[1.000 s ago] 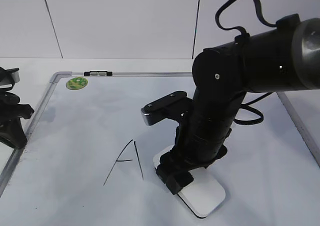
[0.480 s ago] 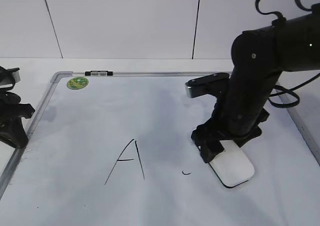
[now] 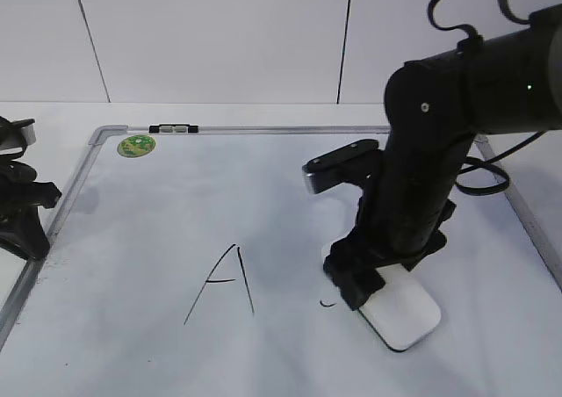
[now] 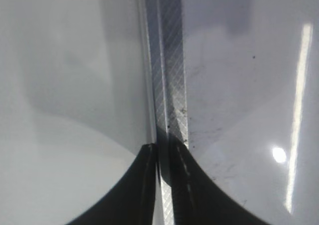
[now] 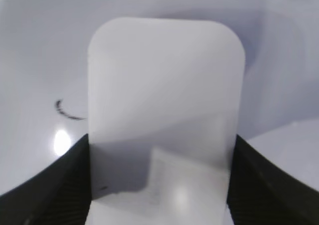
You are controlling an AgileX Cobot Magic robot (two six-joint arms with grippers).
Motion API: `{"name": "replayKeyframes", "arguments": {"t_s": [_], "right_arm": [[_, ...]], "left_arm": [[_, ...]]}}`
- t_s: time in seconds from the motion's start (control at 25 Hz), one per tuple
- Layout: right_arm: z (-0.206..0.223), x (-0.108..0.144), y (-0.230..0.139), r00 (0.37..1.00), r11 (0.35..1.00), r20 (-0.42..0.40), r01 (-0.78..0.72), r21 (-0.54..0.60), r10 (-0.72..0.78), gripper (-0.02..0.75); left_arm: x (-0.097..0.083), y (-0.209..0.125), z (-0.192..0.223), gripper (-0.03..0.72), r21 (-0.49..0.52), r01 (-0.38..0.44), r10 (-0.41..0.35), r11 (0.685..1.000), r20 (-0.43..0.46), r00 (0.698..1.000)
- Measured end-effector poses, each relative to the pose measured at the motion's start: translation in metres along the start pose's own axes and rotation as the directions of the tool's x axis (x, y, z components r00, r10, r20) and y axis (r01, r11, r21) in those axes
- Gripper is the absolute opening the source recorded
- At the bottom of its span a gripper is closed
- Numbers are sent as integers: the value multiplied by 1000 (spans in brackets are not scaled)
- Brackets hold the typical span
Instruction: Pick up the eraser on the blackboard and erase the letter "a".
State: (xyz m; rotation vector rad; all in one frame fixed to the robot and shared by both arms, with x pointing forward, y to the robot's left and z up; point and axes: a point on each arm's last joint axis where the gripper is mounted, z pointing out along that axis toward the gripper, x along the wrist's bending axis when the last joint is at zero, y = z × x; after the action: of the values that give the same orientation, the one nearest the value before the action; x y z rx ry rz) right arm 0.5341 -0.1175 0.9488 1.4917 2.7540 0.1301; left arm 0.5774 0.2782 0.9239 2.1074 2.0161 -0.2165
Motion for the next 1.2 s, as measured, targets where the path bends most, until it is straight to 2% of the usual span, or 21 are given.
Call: {"name": "replayKeyframes", "arguments": {"t_s": [0.28,0.52,0.72,1.2], "right_arm": [[1,57,-8,987,985,-24,162,53,-161,563],[2,65,-10,984,982,-19,180,62,-179,563],[1,51,-8,989,989,57,133,65,-136,563],[-3,-32,-8,990,994,109,-91,57,84,563]], "left_arm": [[0,0,0,67,0,0,0,1000,0,1000],[0,0,0,68,0,0,0,1000,0,1000],[0,0,0,71,-2,1,-1,1000,1,1000],[0,0,0,71,-2,2,-2,1000,1,1000]]}}
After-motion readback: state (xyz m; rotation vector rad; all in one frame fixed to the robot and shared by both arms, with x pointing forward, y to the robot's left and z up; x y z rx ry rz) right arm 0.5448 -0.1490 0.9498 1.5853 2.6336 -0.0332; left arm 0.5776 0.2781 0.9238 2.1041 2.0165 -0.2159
